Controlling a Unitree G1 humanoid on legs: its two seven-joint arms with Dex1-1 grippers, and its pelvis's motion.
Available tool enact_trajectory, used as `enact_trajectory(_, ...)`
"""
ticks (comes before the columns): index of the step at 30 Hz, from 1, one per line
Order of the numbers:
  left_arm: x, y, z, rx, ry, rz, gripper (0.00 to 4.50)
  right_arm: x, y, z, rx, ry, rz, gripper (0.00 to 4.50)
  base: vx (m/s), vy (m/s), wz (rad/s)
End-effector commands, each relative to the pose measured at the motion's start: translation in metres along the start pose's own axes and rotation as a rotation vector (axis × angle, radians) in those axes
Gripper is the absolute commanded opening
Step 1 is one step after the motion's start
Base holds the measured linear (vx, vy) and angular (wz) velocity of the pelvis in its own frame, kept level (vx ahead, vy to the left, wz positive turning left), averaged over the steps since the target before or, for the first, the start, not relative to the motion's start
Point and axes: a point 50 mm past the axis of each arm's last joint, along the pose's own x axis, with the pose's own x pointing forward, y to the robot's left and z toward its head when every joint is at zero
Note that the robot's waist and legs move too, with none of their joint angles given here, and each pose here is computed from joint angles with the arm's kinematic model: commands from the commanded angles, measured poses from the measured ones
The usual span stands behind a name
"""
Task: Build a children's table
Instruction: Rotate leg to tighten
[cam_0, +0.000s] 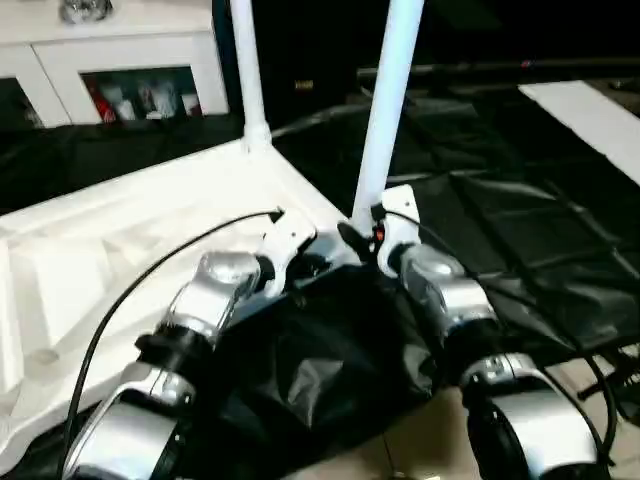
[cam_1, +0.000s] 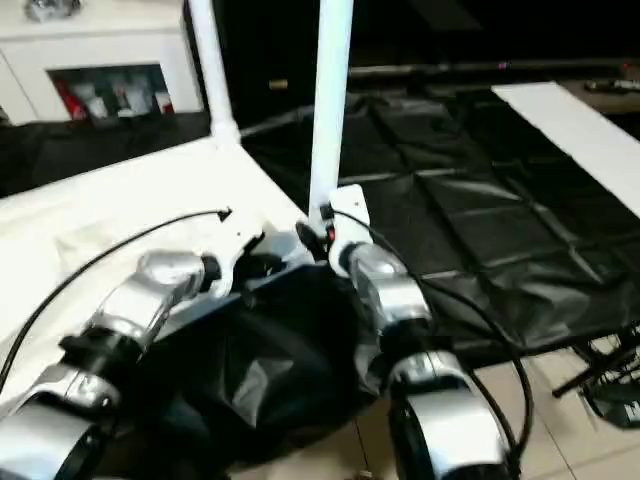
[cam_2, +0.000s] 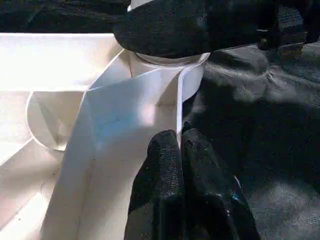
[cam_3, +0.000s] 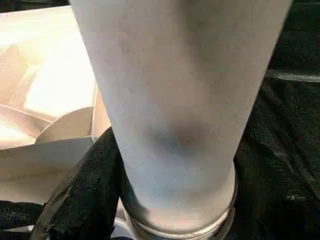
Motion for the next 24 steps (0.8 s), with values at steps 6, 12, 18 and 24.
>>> enact_trajectory(6, -0.001, -0.008, 0.024, 0.107, -0.129, -0.068, 0.00, 0.006, 0.039, -0.008, 0.031, 0.015, 0.276, 3.78, 0.000, 0.000, 0.00)
enact_trajectory(12, -0.013, -0.009, 0.017, 0.145, -0.133, -0.161, 0.00, -0.007, 0.022, -0.006, -0.097, 0.025, 0.370, 4.30, 0.000, 0.000, 0.00)
enact_trajectory(18, -0.029, -0.015, 0.010, 0.175, -0.127, -0.301, 0.00, -0.024, 0.006, -0.005, -0.245, 0.058, 0.491, 4.45, 0.000, 0.000, 0.00)
enact_trajectory(24, -0.041, -0.018, 0.001, 0.188, -0.092, -0.391, 0.00, -0.040, -0.008, -0.003, -0.283, 0.071, 0.573, 4.45, 0.000, 0.000, 0.00)
